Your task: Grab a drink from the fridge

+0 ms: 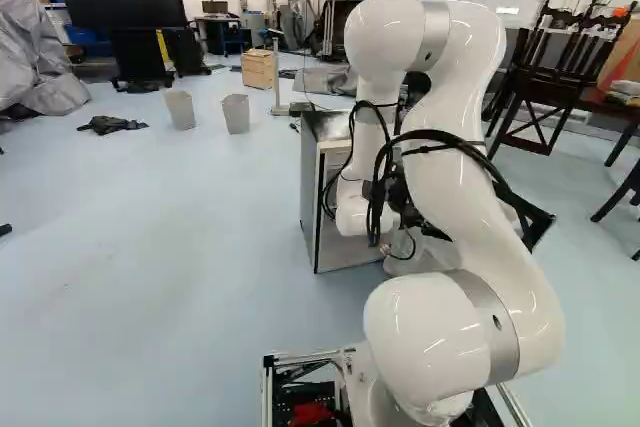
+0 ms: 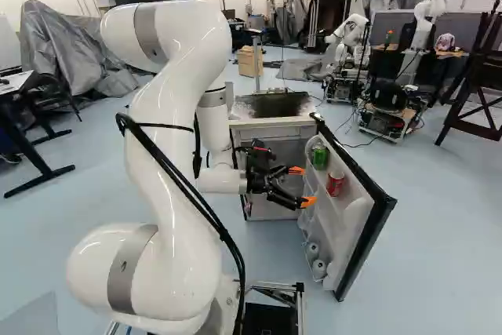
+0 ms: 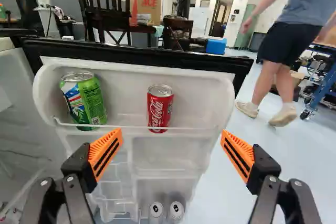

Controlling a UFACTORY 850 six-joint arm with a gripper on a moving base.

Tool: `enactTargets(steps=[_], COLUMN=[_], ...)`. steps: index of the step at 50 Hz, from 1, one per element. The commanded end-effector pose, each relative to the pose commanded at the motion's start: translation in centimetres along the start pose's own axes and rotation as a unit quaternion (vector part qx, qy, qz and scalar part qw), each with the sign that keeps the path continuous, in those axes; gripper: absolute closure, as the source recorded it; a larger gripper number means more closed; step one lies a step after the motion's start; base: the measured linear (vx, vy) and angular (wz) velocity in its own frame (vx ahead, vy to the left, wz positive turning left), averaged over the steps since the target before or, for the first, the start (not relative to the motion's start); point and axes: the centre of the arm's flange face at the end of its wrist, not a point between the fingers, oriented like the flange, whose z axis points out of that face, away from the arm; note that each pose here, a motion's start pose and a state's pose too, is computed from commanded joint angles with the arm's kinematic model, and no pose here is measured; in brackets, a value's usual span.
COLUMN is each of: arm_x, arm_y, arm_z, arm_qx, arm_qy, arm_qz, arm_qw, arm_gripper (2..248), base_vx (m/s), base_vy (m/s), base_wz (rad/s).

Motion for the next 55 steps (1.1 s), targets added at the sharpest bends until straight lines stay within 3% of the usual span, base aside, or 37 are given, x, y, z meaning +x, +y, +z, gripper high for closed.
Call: enactTargets(steps=[33,55], arm_x=[0.1,2.3], arm_y=[-0.8,-0.4], arm_z=[0.1,-0.4], arm_qx=[0.001,0.003], arm_qy=[-0.001,-0.024], arm_qz=[0.010,0.038], arm_qw=[0.9999,0.9990], arm_gripper=[3,3], base_vx=[0.000,0.000], base_vy=[0.000,0.000], base_wz=[0.000,0.000])
